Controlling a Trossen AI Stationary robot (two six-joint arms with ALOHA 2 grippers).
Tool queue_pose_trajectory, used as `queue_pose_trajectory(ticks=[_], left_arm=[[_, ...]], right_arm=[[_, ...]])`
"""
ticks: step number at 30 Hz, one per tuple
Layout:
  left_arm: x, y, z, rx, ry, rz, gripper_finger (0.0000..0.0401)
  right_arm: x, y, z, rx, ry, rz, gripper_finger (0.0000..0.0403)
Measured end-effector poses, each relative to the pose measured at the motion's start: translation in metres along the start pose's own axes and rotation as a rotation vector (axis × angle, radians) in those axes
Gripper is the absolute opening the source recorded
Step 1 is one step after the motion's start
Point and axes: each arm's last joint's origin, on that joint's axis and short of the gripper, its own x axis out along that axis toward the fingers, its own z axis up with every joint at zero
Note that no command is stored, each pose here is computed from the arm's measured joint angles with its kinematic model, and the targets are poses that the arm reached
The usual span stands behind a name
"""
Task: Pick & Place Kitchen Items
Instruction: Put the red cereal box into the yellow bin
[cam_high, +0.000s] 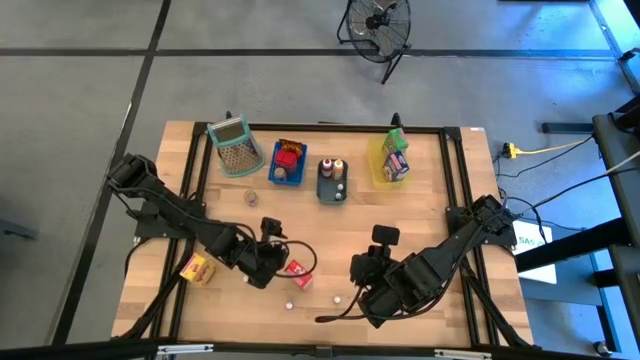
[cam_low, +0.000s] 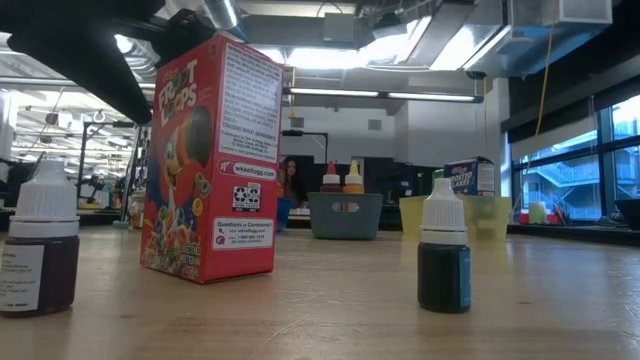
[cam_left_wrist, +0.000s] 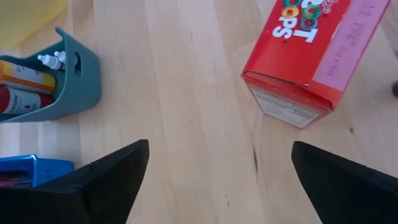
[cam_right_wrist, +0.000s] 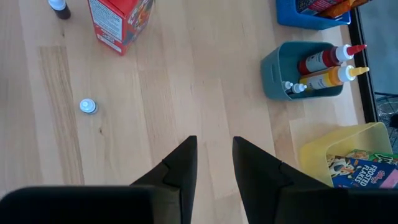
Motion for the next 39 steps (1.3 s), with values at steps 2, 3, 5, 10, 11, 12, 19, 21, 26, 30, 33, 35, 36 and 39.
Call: queue_pose_trajectory(ticks=[2,3,5,10,11,12,19,21,26,30,33,35,36,39], left_arm=[[0.0001,0.0001,0.0,0.0,0.001,-0.001,0.0392],[0.0001,0.0001,0.0,0.0,0.001,-0.001,0.0392],[0.0,-0.0001,-0.0001,0.0,0.001,-0.002,0.0392],[-0.0001,-0.0003,-0.0001,0.0,0.0,-0.003,0.0392],[-0.0001,-0.0003,-0.0001,0.0,0.0,-0.003,0.0392],[-0.0001,-0.0003,-0.0001,0.0,0.001,-0.005,0.0392],[-0.0001,-0.0003,-0.0001,0.0,0.001,-0.005,0.0392],[-0.0001,-0.0003,-0.0001,0.0,0.001,-0.005,0.0392],[-0.0001,-0.0003,0.0,0.0,0.001,-0.005,0.0391],[-0.0001,-0.0008,-0.0001,-0.024,0.004,-0.022,0.0392],[-0.0002,-0.0018,-0.0004,-0.052,0.01,-0.054,0.0391],[-0.0002,-0.0019,-0.0003,-0.038,0.01,-0.055,0.0391],[-0.0001,-0.0018,-0.0003,-0.023,0.01,-0.055,0.0391],[-0.0001,-0.0018,-0.0003,0.029,0.008,-0.055,0.0392]], right_arm=[[0.0,0.0,0.0,0.0,0.0,0.0,0.0105],[0.0,0.0,0.0,0.0,0.0,0.0,0.0105],[0.0,0.0,0.0,0.0,0.0,0.0,0.0105],[0.0,0.0,0.0,0.0,0.0,0.0,0.0105],[0.0,0.0,0.0,0.0,0.0,0.0,0.0105],[0.0,0.0,0.0,0.0,0.0,0.0,0.0105],[0.0,0.0,0.0001,0.0,-0.002,-0.002,0.0105],[0.0,-0.0001,0.0001,0.0,-0.002,-0.002,0.0105],[0.0,-0.0001,0.0001,0.0,-0.002,-0.002,0.0105],[0.0,-0.0001,0.0001,0.0,-0.002,-0.002,0.0105],[0.0,0.0,0.0001,0.0,-0.002,-0.002,0.0105],[0.0,0.0,0.0,0.0,-0.002,-0.002,0.0105],[0.0,-0.0001,0.0001,0.0,-0.002,-0.002,0.0105],[0.0,0.0,0.0,0.0,-0.002,-0.002,0.0105]])
